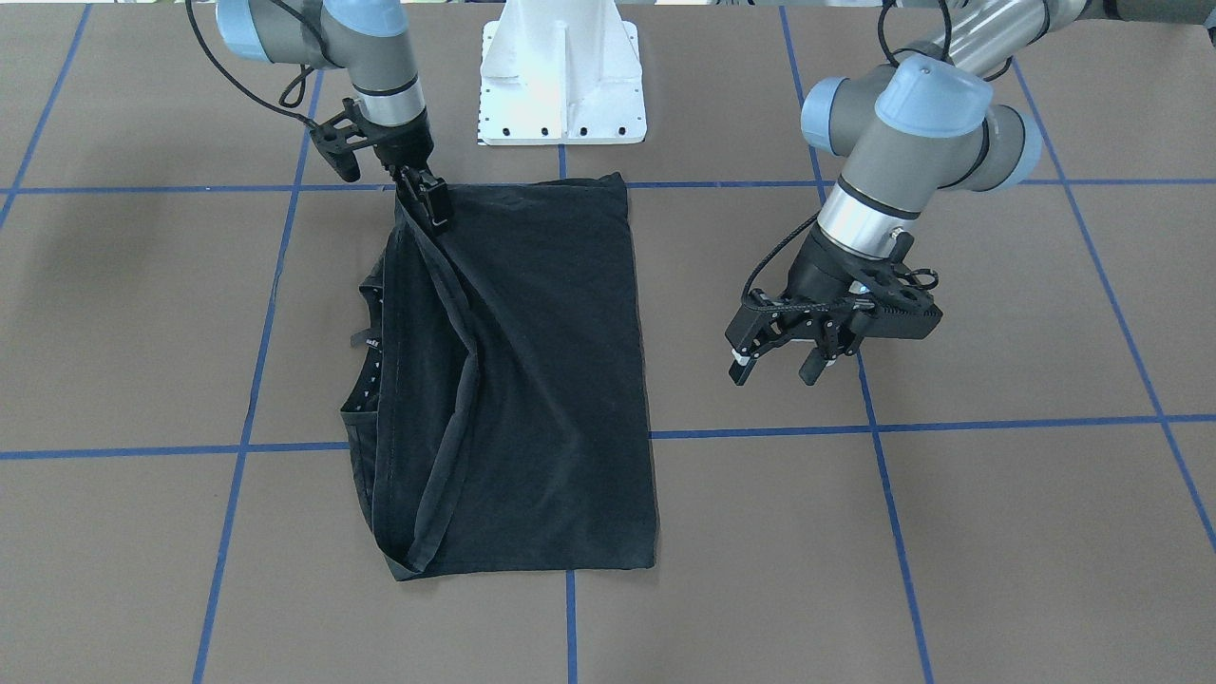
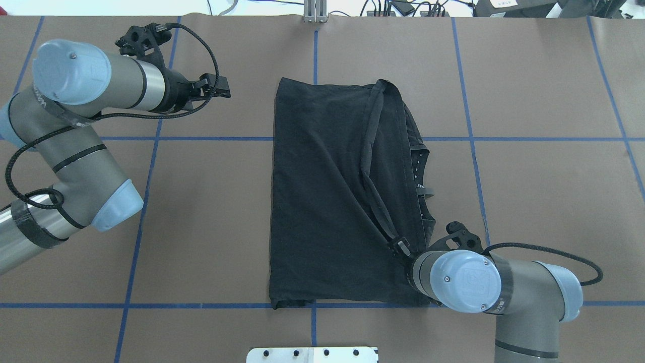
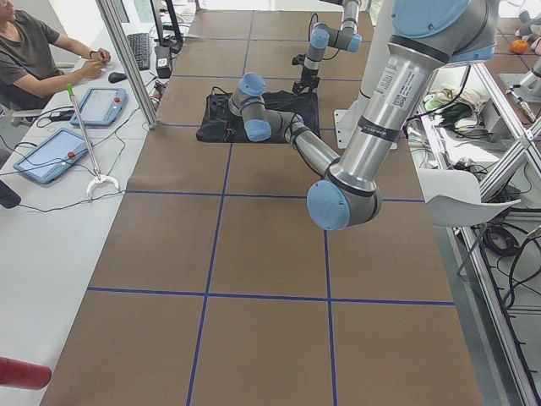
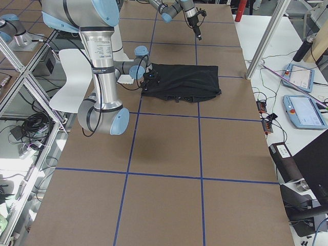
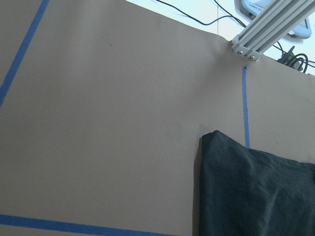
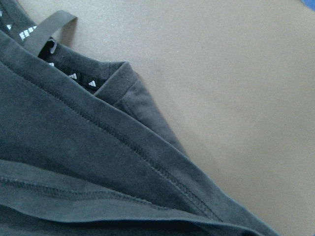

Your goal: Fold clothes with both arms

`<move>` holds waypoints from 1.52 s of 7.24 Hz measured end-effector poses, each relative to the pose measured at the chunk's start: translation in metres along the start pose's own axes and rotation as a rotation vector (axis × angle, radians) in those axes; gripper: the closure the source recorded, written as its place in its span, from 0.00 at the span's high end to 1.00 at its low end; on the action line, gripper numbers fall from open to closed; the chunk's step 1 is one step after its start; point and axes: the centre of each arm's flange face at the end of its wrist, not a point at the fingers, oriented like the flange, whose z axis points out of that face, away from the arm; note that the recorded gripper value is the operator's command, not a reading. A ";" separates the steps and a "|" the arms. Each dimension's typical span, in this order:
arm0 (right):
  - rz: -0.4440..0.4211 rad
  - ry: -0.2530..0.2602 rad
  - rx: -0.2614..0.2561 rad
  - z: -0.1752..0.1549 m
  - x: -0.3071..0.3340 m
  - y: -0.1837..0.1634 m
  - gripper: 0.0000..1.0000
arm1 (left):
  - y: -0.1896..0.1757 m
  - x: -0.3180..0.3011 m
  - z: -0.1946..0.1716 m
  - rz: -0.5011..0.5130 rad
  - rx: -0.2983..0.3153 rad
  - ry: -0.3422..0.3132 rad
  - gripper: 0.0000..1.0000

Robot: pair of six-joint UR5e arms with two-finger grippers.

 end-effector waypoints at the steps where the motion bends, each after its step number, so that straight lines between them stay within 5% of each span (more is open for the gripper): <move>1: 0.000 0.002 0.001 0.001 0.001 0.000 0.64 | 0.000 0.001 -0.002 0.000 0.001 0.003 1.00; 3: 0.000 0.003 0.002 0.001 0.001 0.000 0.14 | 0.000 0.001 -0.003 0.001 0.002 0.005 1.00; 4: 0.000 0.003 0.003 0.002 0.001 0.000 0.00 | 0.000 0.001 -0.003 0.001 0.002 0.006 1.00; 9: -0.001 -0.010 -0.018 -0.009 -0.004 0.002 0.00 | 0.001 0.003 -0.006 -0.013 0.000 0.012 0.99; 11: 0.008 0.002 -0.047 -0.031 -0.010 -0.006 0.00 | 0.020 0.015 -0.010 -0.143 -0.020 0.050 0.99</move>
